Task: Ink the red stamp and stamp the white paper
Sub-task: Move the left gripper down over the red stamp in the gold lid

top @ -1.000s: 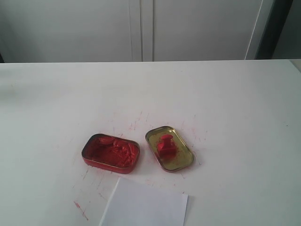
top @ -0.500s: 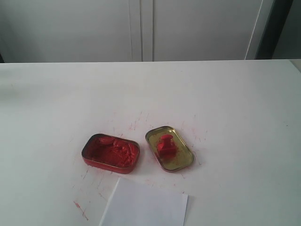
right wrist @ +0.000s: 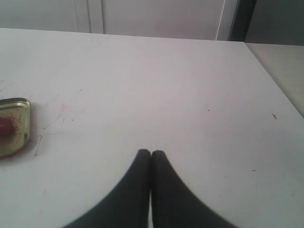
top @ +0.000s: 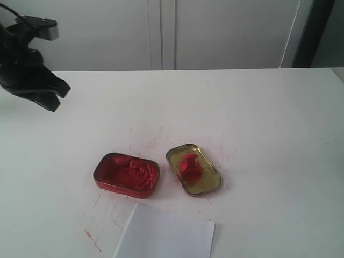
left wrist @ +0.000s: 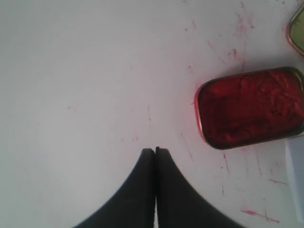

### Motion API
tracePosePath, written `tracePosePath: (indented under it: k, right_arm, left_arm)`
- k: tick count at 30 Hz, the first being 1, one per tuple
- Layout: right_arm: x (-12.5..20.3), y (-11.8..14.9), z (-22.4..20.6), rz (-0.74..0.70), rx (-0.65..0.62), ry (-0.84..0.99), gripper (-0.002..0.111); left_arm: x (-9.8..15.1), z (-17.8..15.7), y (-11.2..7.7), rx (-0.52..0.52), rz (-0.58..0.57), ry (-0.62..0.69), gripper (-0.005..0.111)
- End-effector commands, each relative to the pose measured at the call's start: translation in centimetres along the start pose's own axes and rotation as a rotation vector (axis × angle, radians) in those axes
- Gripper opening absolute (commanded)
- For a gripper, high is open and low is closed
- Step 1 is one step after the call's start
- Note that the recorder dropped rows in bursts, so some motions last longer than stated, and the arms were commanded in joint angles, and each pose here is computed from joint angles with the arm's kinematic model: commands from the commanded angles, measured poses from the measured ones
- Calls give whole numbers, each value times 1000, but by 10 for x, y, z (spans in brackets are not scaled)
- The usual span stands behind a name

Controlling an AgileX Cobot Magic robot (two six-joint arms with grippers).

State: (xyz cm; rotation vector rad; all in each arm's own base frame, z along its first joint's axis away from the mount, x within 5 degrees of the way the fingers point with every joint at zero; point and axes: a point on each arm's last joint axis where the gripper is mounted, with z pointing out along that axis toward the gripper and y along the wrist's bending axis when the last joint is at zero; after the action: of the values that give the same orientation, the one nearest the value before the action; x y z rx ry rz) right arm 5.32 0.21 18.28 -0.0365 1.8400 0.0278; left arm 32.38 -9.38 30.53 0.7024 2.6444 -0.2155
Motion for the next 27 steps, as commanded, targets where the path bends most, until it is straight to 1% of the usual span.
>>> tracePosePath:
  k: [1,11,17,24,27]
  right_arm:
    - [0,0,0,-6,2,-13,0]
    - [0,0,0,-6,2,-13,0]
    - [0,0,0,-6,2,-13,0]
    - [0,0,0,-6,2,-13,0]
    - [0,0,0,-6,2,-13,0]
  left_arm:
    - [-20,19,-23,55,74,34,0]
    - [-58,52,-66,126,237,107,0]
    - [-79,71,-86,153,310,150,0]
    - [-94,89,-109,198,423,223,0]
    - [-100,91,-123,213,485,209,0]
